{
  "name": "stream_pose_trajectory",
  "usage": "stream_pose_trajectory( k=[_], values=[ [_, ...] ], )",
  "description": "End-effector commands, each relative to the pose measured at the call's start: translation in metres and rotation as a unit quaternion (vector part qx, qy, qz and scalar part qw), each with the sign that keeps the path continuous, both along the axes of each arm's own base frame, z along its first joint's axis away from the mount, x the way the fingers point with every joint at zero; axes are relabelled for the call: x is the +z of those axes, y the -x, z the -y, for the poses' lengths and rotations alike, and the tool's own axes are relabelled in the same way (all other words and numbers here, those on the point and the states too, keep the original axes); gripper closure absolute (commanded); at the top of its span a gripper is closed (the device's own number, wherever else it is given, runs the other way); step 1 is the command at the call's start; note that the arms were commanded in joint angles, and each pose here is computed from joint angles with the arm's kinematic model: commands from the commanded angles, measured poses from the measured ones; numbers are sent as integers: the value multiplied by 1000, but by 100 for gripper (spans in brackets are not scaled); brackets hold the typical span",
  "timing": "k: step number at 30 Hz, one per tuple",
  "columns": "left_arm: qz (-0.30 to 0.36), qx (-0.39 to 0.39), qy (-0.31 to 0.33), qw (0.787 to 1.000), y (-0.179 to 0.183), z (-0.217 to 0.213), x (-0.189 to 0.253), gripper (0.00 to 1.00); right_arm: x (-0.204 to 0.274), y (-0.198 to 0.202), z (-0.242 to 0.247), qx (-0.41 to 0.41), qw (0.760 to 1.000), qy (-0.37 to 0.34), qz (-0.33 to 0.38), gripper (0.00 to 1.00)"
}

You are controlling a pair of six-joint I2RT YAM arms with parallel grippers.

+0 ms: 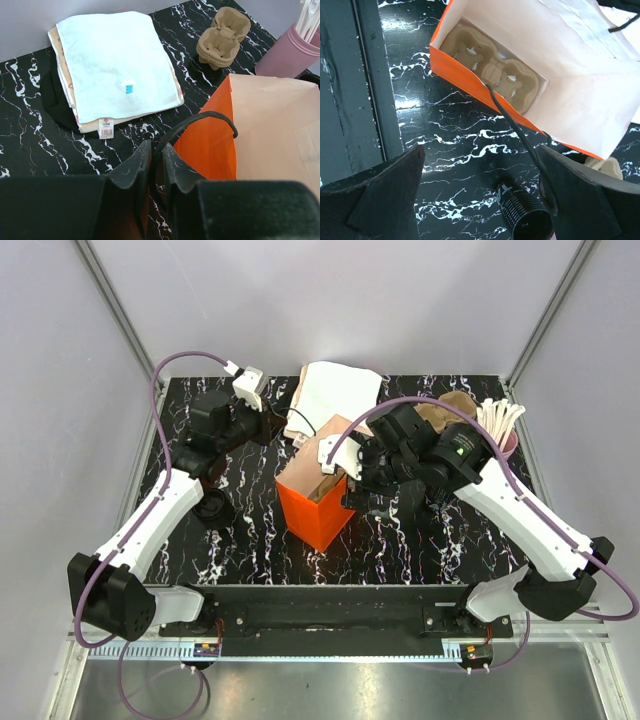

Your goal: Pack the takeout coffee

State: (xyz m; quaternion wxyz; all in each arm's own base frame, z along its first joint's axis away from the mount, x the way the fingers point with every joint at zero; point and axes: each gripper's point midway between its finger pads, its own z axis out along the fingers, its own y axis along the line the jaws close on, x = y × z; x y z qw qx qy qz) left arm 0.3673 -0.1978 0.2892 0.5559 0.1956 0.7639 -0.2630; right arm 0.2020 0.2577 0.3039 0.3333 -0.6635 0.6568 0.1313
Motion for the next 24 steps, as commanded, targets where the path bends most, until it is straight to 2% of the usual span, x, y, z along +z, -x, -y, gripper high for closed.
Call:
stream_pose_trajectory(
  k=[1,13,24],
  values=[
    [38,-10,9,999,0,3,28,82,14,8,-8,30,999,-36,16,2],
    [37,-12,5,999,-3,4,29,82,10,7,-13,36,998,-44,15,7],
    [39,-27,-8,999,-5,10,40,82,29,-1,-11,21,997,-55,44,17]
  ],
)
